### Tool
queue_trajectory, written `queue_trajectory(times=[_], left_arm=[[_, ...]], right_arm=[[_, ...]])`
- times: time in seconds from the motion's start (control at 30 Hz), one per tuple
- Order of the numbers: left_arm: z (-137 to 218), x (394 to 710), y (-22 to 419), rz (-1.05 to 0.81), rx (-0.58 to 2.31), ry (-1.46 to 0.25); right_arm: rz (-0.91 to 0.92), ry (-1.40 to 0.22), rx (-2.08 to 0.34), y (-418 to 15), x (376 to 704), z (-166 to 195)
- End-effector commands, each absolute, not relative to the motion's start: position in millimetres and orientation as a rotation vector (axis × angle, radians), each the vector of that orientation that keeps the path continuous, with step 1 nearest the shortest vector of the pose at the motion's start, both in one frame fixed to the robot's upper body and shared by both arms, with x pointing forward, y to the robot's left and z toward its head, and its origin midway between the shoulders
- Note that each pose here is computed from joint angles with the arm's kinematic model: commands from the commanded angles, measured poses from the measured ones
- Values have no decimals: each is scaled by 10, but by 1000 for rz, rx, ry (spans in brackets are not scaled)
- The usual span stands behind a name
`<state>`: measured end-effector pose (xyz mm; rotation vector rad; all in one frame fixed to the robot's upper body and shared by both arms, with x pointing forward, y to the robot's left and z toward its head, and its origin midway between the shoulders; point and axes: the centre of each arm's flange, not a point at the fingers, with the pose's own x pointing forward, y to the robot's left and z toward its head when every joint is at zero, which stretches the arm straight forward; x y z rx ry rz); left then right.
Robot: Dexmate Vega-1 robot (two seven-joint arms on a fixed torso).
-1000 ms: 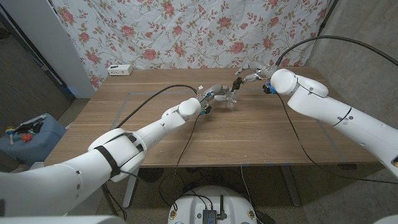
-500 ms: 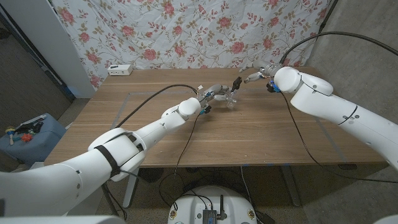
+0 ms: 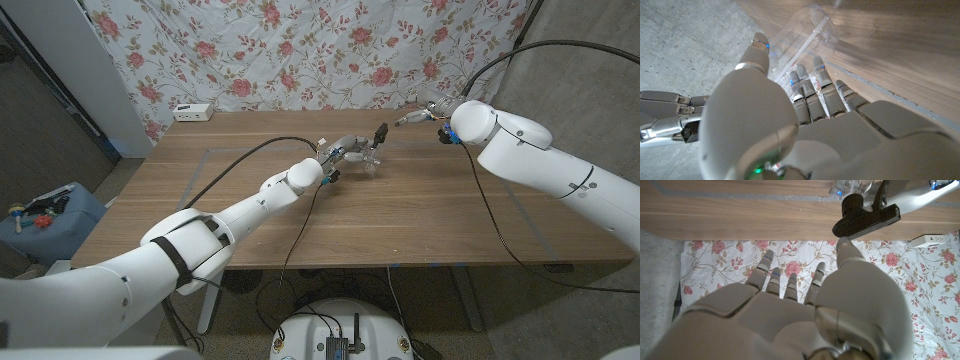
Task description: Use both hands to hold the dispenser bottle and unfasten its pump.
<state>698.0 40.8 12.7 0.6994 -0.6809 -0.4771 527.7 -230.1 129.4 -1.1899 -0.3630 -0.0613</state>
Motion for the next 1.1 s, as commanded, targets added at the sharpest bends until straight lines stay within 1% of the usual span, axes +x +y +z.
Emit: queue_trajectory(times=[0.03, 0.73, 1.1], left_arm=[[105, 6952, 409, -452, 701, -694], [113, 6897, 403, -386, 712, -720], [125, 6899, 376, -378, 719, -725]], right_arm=[[-79, -390, -1176, -2337, 5177, 1278], [-67, -433, -1162, -2256, 5117, 1188], [-44, -412, -1207, -2146, 5110, 1174]])
